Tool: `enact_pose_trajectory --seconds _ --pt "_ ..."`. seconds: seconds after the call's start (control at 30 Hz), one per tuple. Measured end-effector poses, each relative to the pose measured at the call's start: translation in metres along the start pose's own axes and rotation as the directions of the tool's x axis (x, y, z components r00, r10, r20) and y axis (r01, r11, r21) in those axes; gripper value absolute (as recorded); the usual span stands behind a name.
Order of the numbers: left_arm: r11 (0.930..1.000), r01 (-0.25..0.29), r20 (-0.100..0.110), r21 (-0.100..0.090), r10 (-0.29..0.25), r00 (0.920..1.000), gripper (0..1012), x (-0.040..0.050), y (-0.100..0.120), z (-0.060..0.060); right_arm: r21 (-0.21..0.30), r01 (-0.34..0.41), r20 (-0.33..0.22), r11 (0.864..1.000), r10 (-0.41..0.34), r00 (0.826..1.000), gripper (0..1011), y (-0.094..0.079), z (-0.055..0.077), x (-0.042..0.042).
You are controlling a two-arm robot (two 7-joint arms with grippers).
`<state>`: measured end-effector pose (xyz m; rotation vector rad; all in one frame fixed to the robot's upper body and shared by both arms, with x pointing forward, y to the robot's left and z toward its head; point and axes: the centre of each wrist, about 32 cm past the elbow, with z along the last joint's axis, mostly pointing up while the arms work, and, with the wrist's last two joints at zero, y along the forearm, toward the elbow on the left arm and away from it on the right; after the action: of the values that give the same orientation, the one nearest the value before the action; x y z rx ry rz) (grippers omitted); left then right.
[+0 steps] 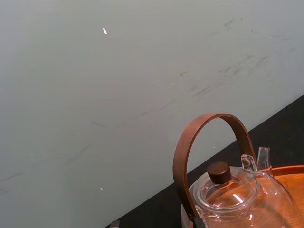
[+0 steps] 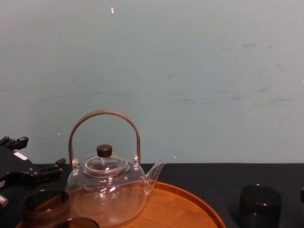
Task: Pick up the glass from the table and place it on the tray.
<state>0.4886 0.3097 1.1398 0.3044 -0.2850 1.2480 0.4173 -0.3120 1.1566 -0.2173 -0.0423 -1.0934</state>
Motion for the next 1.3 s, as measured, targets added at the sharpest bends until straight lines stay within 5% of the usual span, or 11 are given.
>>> enact_pose_trajectory --seconds 0.3,0.63,1.3 --pt "1.0 0.0 0.0 0.0 0.0 1.0 1001 0.0 0.0 0.0 -0.072 -0.036 -0.031 0.997 0.034 0.999 1002 0.019 -0.005 0.0002" --pt "1.0 0.0 0.0 0.0 0.0 1.0 1001 0.0 0.0 0.0 -0.123 -0.076 -0.005 0.989 0.076 0.997 1003 0.044 -0.004 -0.001" --pt "1.0 0.0 0.0 0.0 0.0 1.0 1001 0.0 0.0 0.0 -0.157 -0.072 0.013 0.985 0.075 0.997 1002 0.08 -0.006 0.0016"
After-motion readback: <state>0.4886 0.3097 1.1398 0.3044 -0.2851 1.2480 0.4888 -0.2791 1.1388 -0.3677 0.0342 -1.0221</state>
